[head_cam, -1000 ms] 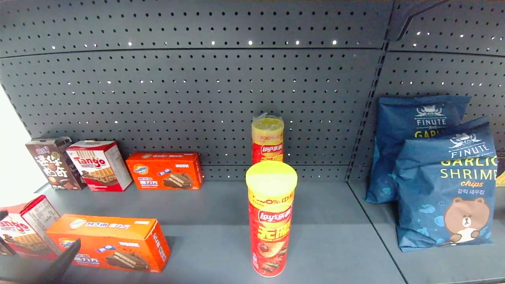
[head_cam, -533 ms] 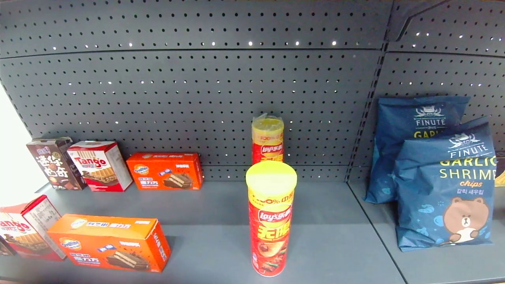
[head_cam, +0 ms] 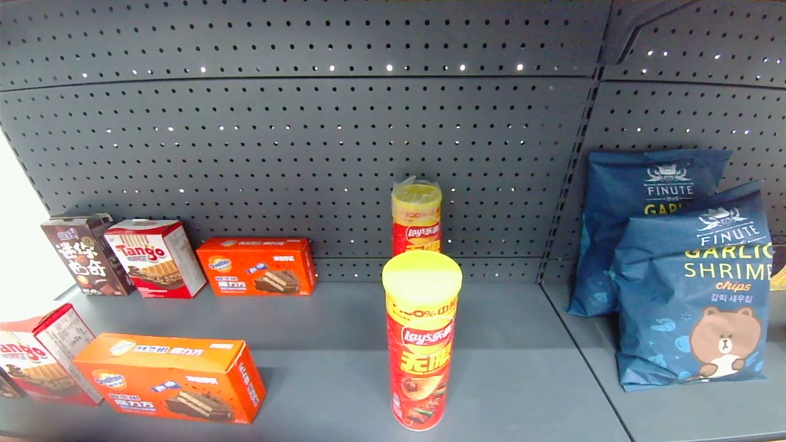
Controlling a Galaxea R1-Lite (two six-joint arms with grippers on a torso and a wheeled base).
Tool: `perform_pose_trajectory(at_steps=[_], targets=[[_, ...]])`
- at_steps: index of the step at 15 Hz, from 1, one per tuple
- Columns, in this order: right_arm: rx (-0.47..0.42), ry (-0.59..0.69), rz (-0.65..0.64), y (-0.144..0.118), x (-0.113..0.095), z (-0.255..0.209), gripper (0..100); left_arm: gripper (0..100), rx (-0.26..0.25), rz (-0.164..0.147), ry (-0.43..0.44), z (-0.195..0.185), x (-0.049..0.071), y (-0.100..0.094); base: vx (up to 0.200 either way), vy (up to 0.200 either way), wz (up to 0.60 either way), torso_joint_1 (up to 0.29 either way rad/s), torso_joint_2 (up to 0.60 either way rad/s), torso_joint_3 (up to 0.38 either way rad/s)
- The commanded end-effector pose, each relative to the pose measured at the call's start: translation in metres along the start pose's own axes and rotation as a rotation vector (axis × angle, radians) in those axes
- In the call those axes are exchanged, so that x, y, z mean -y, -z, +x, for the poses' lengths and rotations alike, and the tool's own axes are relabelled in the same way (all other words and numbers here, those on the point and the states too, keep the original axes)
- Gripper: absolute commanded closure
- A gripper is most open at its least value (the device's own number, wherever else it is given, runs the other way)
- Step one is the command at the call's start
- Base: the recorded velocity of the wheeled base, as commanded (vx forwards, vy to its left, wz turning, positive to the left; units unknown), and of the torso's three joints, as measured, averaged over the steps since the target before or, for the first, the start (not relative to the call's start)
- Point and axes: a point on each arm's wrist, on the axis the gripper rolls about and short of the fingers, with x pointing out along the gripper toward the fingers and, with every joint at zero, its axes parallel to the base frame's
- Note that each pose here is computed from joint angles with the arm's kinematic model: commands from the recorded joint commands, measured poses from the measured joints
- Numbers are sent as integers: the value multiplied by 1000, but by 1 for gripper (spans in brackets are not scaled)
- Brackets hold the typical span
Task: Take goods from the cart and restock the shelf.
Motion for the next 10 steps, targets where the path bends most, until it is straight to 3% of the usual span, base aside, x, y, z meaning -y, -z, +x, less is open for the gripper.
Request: perform_pose_trajectory(at_steps=[1,2,3,4,5,6,8,10], targets=[[0,-1,0,0,0,0,0,0,2,-31,96,1,1,4,0,0,0,0,0,0],[0,-1,0,0,0,0,0,0,34,-47,238,-3,2,4,0,0,0,0,0,0],[0,-1,0,0,0,0,0,0,48,-50,237,-4,3,4,0,0,0,0,0,0],[0,-1,0,0,0,0,0,0,98,-65,217,-8,3,6,0,0,0,0,0,0],[0,-1,0,0,0,0,0,0,83,-141,160,-6,3,10,0,0,0,0,0,0],[0,-1,0,0,0,0,0,0,60,-156,117,-5,2,12,0,0,0,0,0,0],[0,-1,0,0,0,0,0,0,61,-148,117,-5,2,12,0,0,0,0,0,0],[0,-1,0,0,0,0,0,0,36,-169,73,-3,3,12,0,0,0,0,0,0]])
